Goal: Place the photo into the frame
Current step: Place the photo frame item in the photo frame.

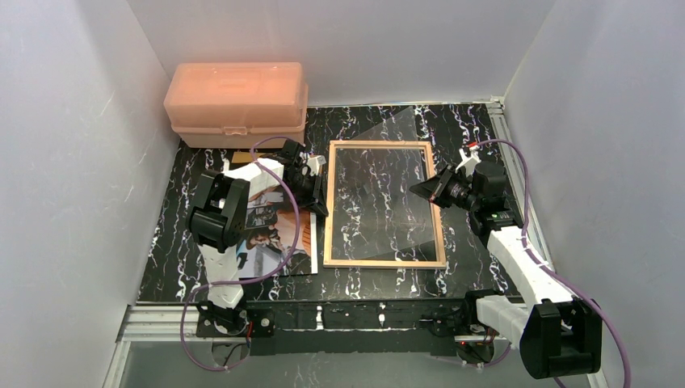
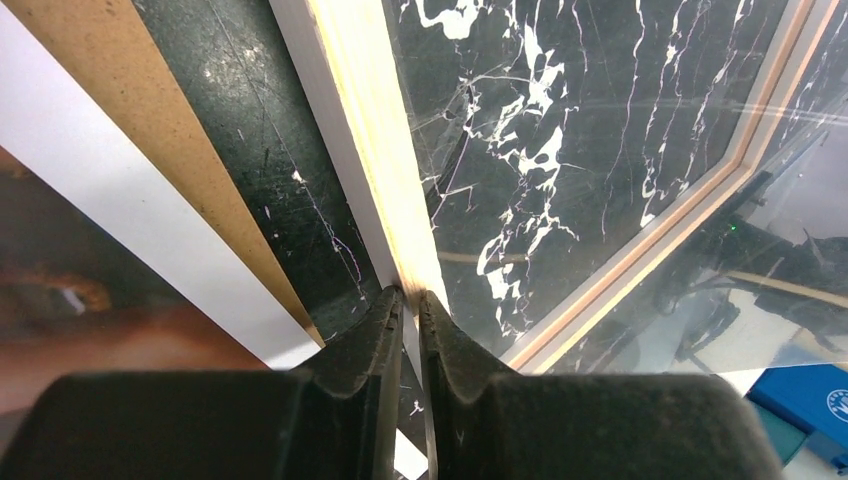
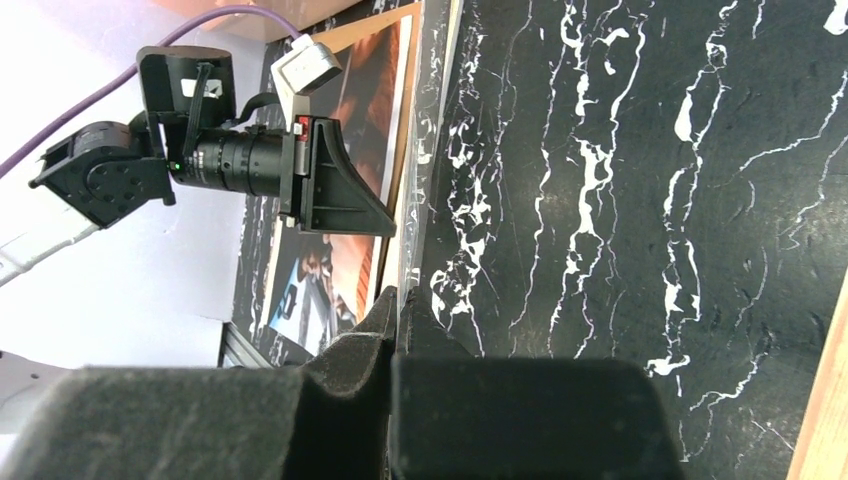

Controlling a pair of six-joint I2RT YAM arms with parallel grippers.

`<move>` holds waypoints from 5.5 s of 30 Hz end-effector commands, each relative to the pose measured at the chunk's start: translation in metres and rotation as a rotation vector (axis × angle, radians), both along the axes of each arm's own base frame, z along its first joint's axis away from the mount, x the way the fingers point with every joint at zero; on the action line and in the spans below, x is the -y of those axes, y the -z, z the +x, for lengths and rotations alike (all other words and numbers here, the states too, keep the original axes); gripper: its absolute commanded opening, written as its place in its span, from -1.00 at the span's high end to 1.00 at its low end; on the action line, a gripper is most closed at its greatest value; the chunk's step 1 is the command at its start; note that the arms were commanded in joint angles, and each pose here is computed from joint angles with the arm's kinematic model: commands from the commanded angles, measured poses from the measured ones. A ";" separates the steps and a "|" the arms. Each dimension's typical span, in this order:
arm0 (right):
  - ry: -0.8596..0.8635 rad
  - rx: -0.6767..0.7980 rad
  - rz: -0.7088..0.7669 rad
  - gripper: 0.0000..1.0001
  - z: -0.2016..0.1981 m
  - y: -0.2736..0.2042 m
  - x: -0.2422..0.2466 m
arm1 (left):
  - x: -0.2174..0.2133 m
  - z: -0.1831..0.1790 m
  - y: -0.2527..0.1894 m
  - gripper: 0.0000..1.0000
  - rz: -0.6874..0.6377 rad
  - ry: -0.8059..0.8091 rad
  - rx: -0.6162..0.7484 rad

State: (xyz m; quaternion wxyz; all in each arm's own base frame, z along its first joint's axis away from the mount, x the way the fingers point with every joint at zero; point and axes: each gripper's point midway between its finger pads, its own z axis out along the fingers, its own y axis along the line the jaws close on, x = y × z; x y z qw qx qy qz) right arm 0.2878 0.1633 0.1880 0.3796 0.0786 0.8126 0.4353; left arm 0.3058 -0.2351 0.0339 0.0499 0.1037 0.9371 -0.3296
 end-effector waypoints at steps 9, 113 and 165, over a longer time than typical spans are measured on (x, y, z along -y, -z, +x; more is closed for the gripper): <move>-0.039 0.048 0.072 0.97 -0.004 -0.016 -0.019 | 0.002 -0.006 -0.014 0.99 -0.022 0.024 0.012; 0.024 0.041 -0.193 0.73 -0.006 0.032 -0.036 | 0.004 -0.012 -0.022 1.00 -0.048 0.044 0.016; 0.005 -0.079 -0.664 -0.95 0.004 0.073 0.010 | 0.005 -0.013 -0.026 1.00 -0.064 0.047 0.014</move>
